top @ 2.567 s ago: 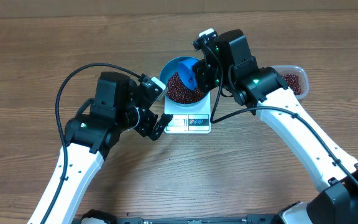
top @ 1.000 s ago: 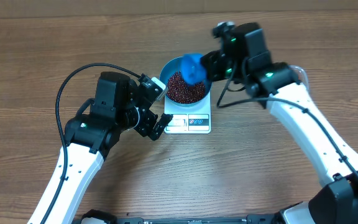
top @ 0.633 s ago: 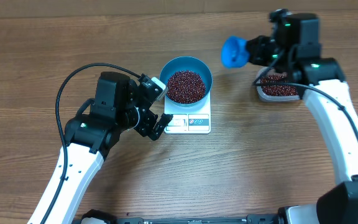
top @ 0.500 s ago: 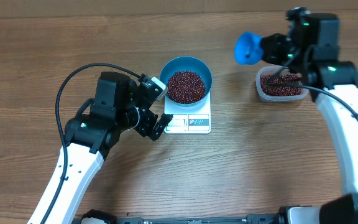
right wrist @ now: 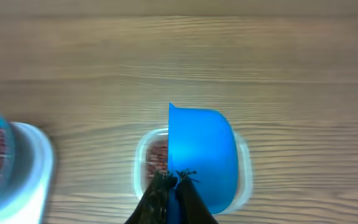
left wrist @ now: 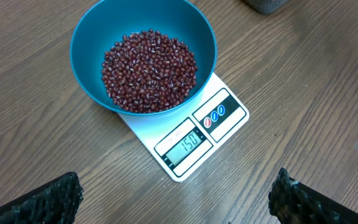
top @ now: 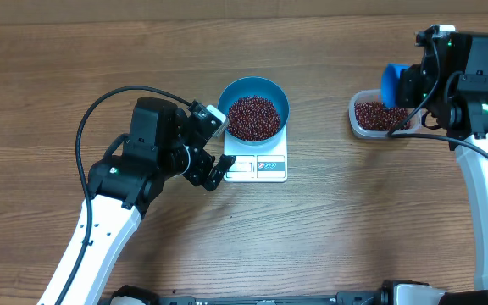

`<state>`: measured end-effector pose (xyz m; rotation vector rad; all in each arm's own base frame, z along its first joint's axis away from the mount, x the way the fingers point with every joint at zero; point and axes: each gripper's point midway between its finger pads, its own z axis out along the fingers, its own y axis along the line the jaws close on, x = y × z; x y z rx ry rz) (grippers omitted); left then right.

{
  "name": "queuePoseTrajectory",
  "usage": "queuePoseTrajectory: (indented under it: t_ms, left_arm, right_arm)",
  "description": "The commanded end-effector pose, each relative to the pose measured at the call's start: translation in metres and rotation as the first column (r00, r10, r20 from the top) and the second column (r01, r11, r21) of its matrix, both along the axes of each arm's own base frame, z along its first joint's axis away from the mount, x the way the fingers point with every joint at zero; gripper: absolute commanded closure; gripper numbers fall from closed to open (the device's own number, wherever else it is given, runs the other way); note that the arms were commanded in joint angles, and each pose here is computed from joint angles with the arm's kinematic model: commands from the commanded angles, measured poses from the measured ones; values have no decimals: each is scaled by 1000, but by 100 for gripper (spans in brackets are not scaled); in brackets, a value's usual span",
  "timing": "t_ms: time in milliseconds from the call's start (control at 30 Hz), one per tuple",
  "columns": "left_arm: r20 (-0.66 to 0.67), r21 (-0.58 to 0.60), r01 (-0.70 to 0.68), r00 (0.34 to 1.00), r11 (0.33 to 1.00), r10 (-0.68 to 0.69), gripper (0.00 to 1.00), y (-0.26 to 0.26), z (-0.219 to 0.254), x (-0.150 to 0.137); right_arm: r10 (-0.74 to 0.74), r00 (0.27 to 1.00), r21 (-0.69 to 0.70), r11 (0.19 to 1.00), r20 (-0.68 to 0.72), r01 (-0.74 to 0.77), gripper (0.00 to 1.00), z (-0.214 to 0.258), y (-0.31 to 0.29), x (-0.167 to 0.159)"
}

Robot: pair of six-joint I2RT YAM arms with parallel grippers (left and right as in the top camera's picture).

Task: Scoop item into bowl and weigh 150g on scale
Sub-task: 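Carry the scoop right to the bean tub with the right gripper, then lower the scoop into the bean tub with the right gripper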

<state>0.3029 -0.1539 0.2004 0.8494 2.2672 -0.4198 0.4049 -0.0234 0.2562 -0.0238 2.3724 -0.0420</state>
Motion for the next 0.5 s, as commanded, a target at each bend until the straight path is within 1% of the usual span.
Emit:
queuePoseTrajectory:
  t_ms: [0,167,367,467]
  left_arm:
    - [-8,-3,18,1000,1000,-18,0,-1,-4,-1]
    - [-8,-3,18,1000,1000,-18,0,-1,-4,-1]
    - [-8,-3,18,1000,1000,-18,0,-1,-4,-1]
    - [-8,-3,18,1000,1000,-18,0,-1,-4,-1]
  right_arm:
    - [-16,999,-153,988,30,20,96,16,-22,-1]
    - [27,999,-225,974,21,-22,96,17,-24,0]
    - [-29,999,-356,934,29,37,96,25,-32,0]
    - [-39,998,-386,921,39,51,96,28,-29,1]
